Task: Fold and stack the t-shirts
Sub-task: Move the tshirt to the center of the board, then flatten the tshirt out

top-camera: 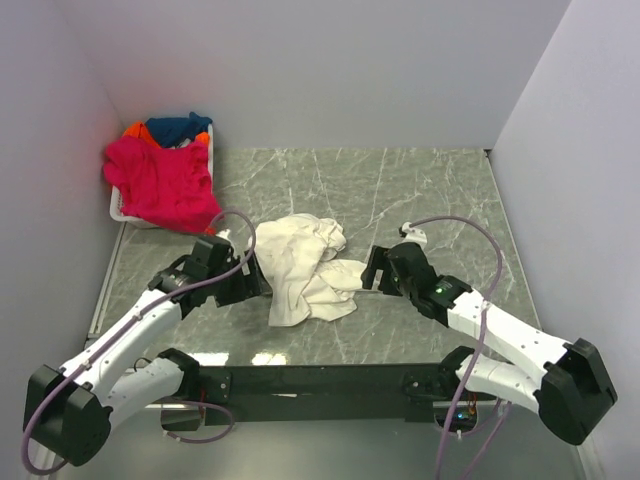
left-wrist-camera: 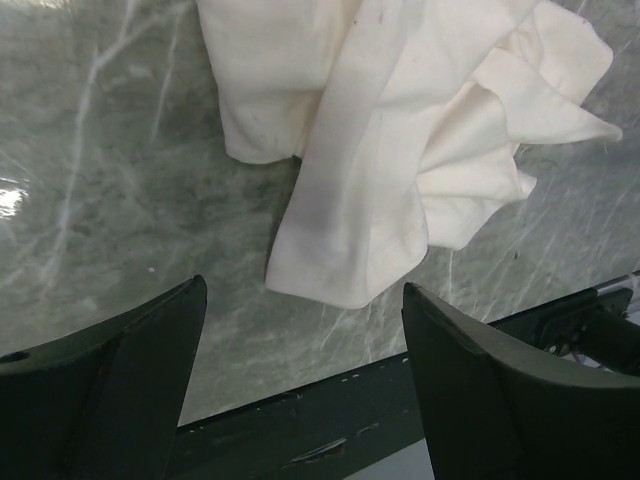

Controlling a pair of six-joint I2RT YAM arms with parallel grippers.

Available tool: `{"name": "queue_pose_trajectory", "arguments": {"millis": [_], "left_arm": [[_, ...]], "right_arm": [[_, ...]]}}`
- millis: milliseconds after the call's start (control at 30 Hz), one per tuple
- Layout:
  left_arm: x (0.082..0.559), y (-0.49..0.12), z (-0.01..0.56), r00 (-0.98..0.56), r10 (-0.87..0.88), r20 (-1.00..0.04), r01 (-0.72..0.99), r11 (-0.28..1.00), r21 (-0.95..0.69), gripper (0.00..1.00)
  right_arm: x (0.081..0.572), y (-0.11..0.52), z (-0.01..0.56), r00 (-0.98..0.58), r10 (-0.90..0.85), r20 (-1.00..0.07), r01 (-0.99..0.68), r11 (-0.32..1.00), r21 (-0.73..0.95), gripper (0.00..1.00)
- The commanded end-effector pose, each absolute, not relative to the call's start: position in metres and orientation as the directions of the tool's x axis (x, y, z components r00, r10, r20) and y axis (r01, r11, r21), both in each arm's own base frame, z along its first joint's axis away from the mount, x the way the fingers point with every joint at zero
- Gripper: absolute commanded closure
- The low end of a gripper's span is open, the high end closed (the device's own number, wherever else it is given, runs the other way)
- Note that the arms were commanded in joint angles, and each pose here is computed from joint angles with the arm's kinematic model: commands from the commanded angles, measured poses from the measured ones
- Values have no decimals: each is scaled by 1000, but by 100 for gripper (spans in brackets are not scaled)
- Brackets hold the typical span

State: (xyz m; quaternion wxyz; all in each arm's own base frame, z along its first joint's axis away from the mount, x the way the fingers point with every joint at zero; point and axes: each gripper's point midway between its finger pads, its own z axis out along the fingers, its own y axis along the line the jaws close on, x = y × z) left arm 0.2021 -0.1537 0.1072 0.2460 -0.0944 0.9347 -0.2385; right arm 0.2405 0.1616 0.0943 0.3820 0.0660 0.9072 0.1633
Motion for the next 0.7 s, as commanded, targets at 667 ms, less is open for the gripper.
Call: {"name": "queue_pose_trajectory", "arguments": {"millis": [667], "left_arm": [[185, -184, 47, -927, -264, -267, -132, 894, -429, 35]], "right_arm": [[258, 159, 67, -711, 349, -611, 112, 913, 391, 8]]}}
